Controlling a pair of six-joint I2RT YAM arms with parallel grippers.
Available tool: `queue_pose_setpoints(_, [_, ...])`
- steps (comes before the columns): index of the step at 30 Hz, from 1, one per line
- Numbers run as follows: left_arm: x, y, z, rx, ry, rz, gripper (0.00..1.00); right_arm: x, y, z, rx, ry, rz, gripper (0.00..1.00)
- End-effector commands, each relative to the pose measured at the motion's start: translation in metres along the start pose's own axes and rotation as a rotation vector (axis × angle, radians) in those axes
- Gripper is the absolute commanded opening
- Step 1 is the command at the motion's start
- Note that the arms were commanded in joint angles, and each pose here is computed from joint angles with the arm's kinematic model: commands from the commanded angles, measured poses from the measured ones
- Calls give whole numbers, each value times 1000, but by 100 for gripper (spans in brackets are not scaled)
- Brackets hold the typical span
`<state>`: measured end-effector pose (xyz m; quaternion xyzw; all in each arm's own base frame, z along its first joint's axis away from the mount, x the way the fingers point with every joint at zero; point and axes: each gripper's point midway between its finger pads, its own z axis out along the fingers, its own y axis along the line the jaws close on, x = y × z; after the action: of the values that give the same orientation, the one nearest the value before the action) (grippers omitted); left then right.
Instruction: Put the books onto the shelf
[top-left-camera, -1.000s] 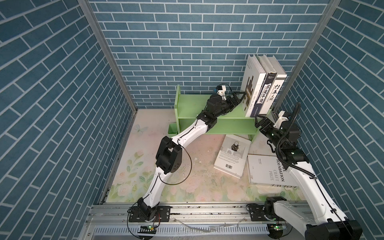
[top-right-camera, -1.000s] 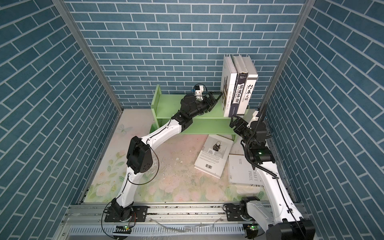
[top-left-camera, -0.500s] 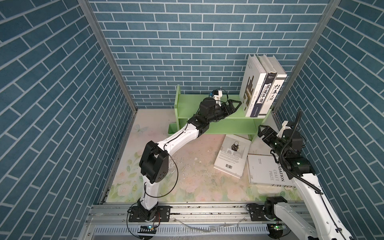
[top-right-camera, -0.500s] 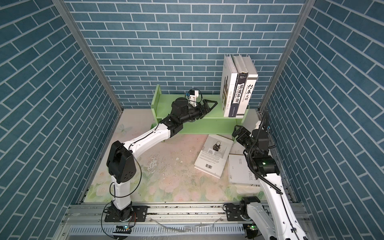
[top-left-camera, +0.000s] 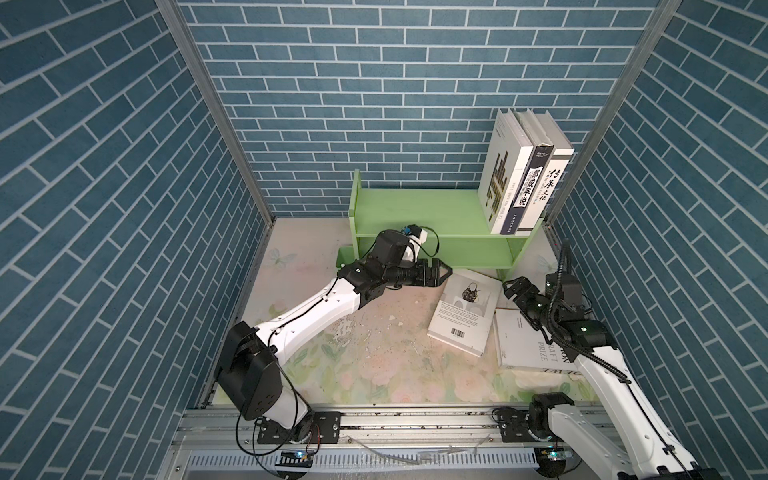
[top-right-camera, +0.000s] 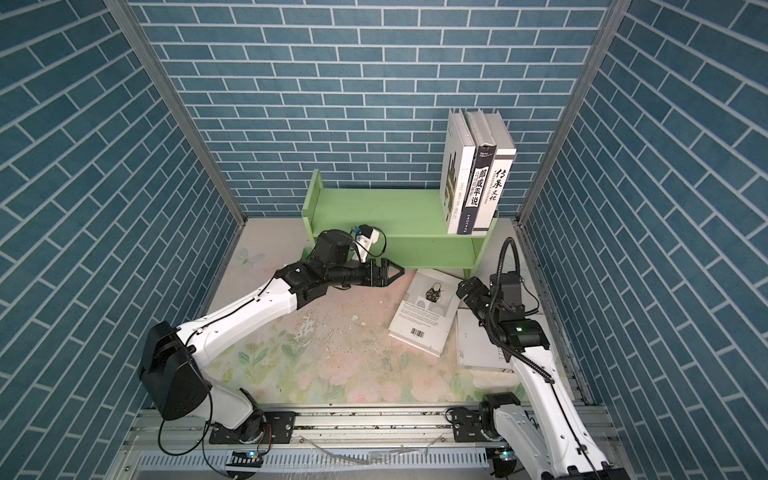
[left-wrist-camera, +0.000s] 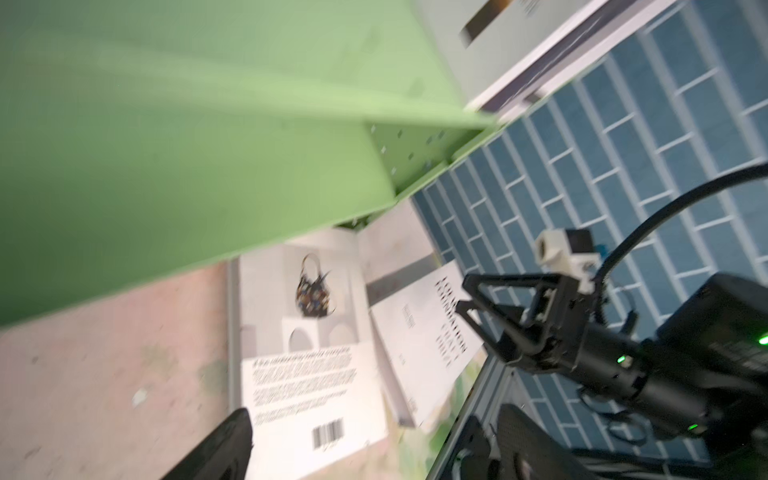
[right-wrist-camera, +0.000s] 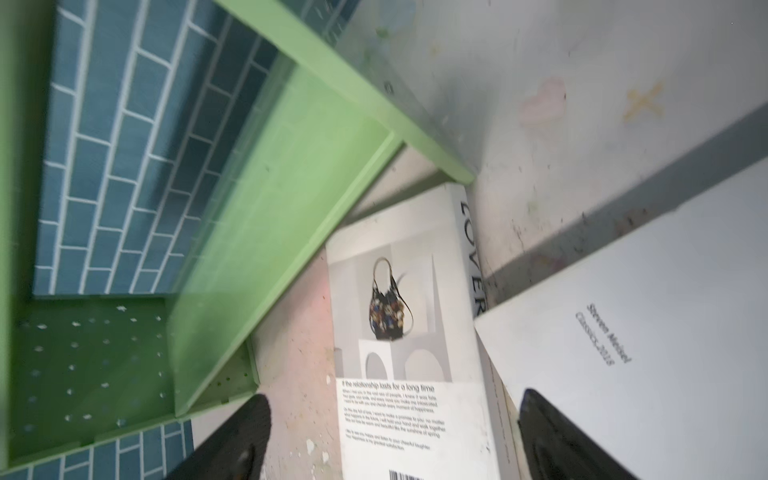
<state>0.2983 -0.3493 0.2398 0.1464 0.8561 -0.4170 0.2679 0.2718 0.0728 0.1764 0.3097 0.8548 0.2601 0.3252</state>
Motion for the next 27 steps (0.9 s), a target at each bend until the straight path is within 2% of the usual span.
queue_pose_setpoints(1, [52, 31, -1, -100, 175, 51, 92, 30, -8, 8, 27, 86, 46, 95])
queue_pose_setpoints(3, [71, 46, 3, -142, 229, 56, 90, 41, -12, 16, 45, 88, 38, 96])
queue_pose_setpoints(8, [93, 67, 18, -169, 261, 7, 86, 63, -14, 28, 69, 114, 5, 96])
queue_pose_setpoints(18, [110, 89, 49, -221, 280, -30, 79, 87, -34, 53, 141, 160, 8, 93])
queue_pose_setpoints(27, [117, 85, 77, -199, 287, -31, 77, 107, -40, 70, 189, 215, -18, 93])
